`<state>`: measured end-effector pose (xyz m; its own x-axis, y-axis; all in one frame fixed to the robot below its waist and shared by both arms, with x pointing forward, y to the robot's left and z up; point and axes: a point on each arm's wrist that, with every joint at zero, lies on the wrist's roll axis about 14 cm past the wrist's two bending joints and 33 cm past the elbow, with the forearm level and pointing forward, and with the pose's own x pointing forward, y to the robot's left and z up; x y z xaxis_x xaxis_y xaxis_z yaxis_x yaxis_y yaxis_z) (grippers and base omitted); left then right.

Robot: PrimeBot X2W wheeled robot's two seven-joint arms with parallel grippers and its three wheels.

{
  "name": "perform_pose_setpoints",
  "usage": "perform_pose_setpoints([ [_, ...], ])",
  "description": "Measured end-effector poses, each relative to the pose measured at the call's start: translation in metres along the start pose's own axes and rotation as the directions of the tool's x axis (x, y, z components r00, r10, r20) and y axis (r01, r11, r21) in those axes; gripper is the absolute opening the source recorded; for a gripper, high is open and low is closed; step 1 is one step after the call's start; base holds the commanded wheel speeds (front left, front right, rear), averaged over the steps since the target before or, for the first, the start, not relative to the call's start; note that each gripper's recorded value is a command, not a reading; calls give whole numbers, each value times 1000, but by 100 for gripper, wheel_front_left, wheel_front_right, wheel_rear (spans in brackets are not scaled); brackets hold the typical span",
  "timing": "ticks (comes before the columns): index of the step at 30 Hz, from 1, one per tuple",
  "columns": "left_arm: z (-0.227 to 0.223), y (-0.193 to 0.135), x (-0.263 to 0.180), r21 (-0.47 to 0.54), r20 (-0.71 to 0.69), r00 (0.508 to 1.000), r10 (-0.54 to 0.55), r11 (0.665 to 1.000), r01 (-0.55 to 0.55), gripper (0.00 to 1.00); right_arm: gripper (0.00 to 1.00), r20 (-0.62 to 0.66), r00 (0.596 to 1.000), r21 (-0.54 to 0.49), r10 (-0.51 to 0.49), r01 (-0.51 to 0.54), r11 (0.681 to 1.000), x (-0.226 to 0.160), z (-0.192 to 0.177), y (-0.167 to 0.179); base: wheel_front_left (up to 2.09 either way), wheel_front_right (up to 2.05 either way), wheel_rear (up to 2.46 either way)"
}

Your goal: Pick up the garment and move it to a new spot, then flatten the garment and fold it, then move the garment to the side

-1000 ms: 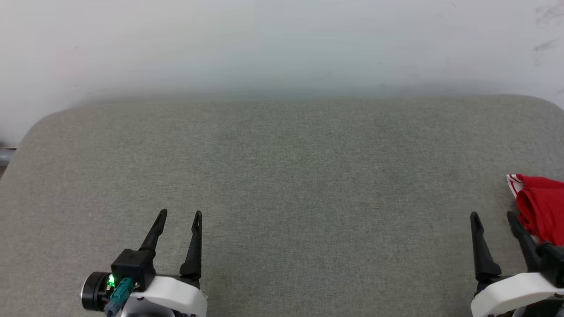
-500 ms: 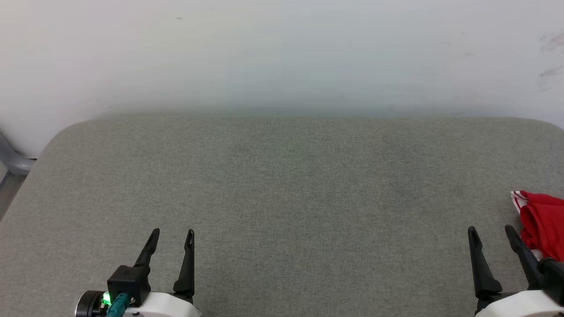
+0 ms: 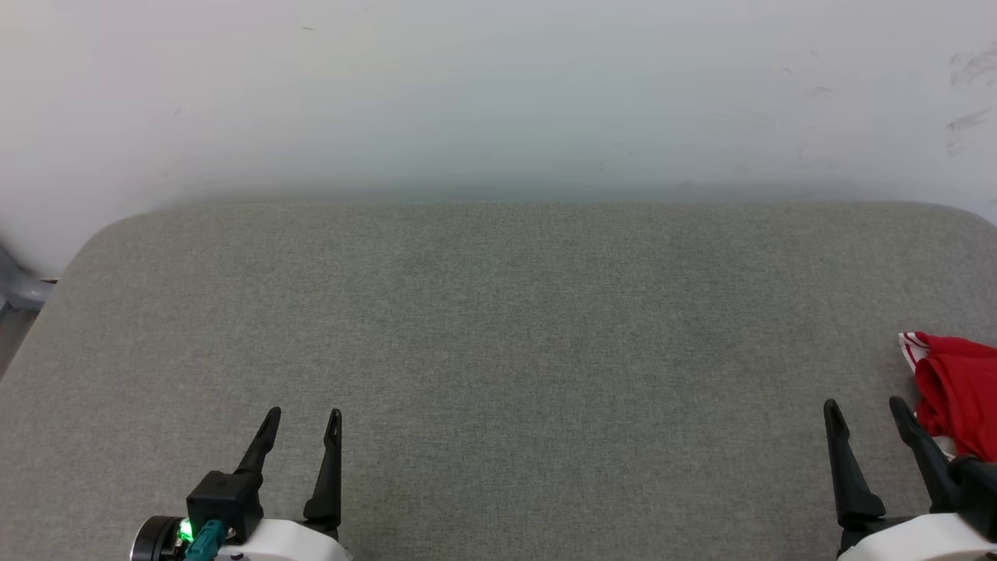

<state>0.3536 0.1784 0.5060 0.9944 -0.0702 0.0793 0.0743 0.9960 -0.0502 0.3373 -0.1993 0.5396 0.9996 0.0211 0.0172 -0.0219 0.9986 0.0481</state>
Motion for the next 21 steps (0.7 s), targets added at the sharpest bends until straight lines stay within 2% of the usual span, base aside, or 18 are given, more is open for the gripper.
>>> perform_pose_setpoints([
  [6,-2,1,-1,0,-5,1000,1,1000,-1,100,100,9,1000,0,0,0,1000,0,2,0,0,0,0],
  [7,-2,2,-1,-2,-6,1000,4,1000,-4,0,0,11,1000,-1,0,0,1000,1,3,0,0,0,0],
  [11,-19,2,-8,-13,-65,998,11,1000,-12,0,0,-34,999,10,-2,3,1000,-1,-11,0,0,0,0],
  [21,-27,12,-8,-196,-111,991,69,976,-90,0,0,-63,998,207,1,12,978,0,-24,0,0,0,0],
])
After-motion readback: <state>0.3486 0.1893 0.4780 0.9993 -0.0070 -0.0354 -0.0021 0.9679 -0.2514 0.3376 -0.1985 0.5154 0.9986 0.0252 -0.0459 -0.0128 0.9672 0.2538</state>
